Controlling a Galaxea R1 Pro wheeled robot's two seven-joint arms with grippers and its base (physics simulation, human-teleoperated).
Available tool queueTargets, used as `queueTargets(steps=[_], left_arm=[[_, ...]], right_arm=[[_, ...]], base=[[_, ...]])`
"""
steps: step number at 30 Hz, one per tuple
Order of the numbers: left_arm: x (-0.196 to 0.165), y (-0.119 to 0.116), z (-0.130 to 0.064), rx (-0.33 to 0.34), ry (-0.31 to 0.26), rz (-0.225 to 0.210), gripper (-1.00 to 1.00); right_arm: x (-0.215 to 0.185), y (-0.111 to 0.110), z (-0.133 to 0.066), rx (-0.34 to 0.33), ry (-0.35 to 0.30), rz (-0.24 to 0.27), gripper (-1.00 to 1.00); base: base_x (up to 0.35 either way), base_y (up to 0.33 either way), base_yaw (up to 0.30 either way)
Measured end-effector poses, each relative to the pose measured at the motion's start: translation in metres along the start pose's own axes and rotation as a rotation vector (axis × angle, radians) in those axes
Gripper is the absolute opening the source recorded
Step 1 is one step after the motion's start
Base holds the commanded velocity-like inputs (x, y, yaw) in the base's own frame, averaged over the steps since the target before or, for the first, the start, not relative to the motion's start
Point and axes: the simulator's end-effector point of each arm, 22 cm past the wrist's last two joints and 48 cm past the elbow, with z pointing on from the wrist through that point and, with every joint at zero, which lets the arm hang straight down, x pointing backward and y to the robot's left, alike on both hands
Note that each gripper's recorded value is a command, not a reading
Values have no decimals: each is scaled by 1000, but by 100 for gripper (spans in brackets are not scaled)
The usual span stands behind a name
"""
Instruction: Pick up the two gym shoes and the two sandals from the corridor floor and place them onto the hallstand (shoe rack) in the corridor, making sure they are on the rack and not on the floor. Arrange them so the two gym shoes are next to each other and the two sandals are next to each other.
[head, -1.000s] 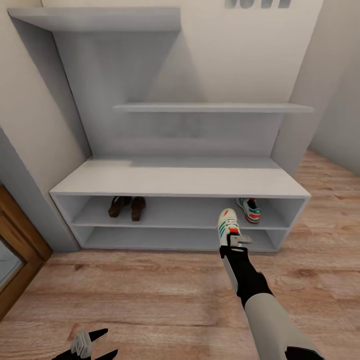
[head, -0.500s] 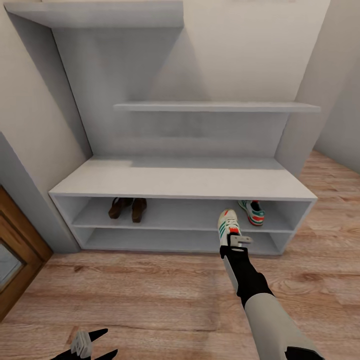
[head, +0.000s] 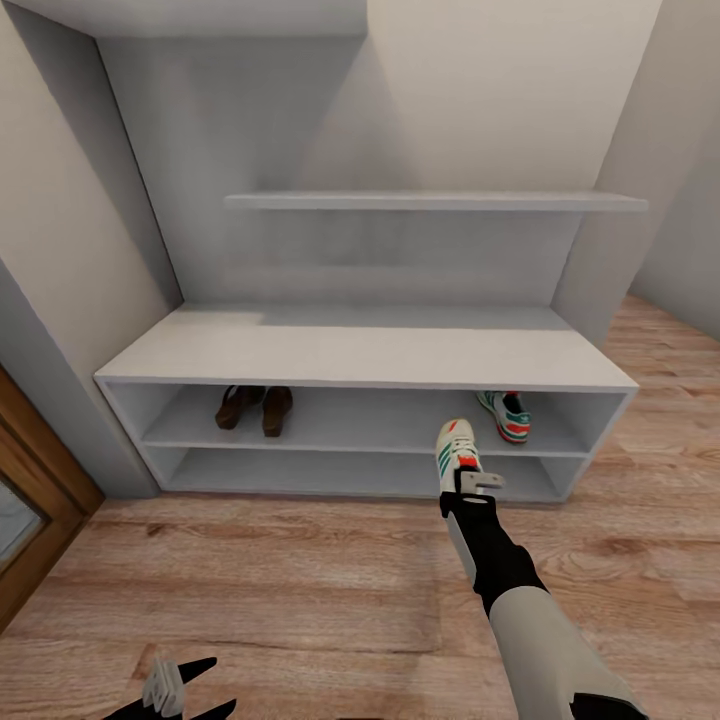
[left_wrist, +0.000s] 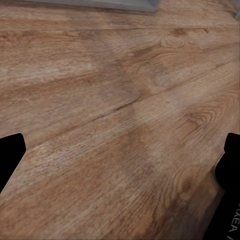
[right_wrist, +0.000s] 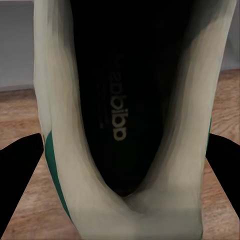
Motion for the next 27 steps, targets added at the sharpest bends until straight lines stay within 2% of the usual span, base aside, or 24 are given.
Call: queueTargets(steps=[8, 19, 27], left_arm=[[0, 0, 0, 0, 0, -1, 100], [0, 0, -1, -2, -1, -2, 100], [1, -1, 2, -1, 2, -3, 100]], right_arm=[[1, 0, 0, 0, 2, 0, -100], [0, 0, 0, 2, -2, 0, -100], [0, 0, 0, 0, 0, 1, -100]], base=[[87, 0, 0], [318, -2, 0], [271, -96, 0]])
